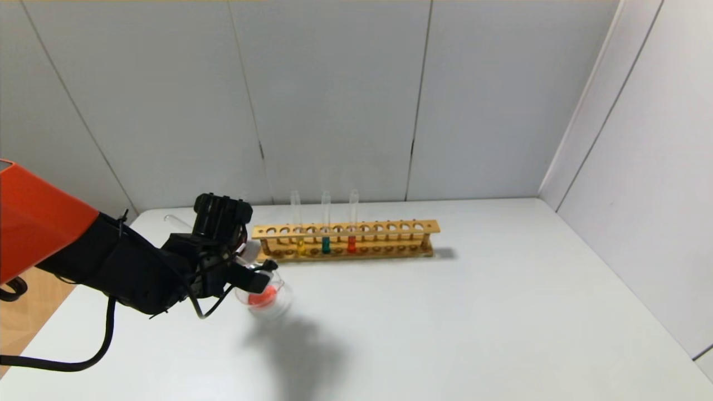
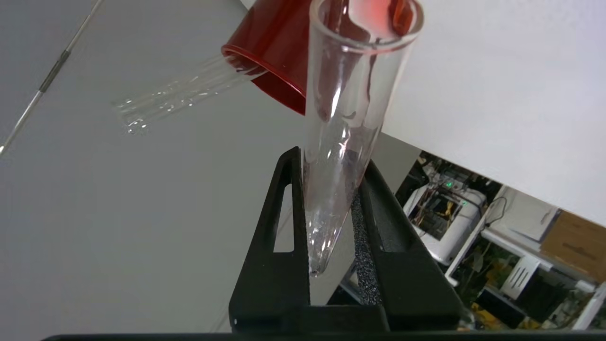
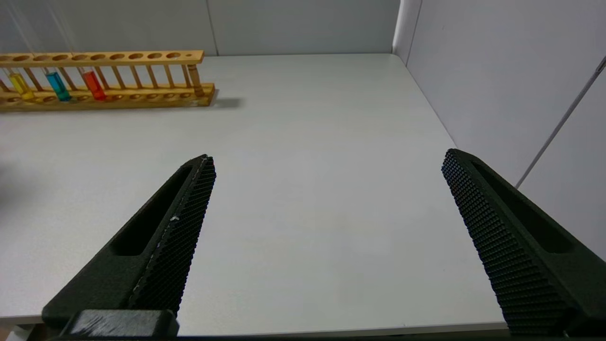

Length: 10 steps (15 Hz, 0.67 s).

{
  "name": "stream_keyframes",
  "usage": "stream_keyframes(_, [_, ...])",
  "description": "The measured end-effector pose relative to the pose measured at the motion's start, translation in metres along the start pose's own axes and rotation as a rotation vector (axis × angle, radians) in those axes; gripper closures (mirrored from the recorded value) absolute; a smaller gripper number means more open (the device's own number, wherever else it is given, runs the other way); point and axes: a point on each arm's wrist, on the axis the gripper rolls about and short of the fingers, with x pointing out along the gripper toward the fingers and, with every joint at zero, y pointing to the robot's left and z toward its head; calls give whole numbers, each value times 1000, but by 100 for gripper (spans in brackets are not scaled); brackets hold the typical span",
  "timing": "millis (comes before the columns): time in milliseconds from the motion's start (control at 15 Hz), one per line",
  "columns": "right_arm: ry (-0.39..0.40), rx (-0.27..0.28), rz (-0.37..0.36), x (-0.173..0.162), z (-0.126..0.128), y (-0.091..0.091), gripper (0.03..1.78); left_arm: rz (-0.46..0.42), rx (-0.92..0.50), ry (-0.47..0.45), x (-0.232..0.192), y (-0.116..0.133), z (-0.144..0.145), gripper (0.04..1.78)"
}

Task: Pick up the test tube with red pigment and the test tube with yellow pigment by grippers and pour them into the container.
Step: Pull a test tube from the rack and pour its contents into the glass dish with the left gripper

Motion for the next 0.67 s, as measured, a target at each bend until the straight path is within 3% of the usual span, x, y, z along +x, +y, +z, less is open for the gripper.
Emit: stream_keyframes(667, [0,0,0,0,0,0,6,-8,58,51,-6,0,5,150])
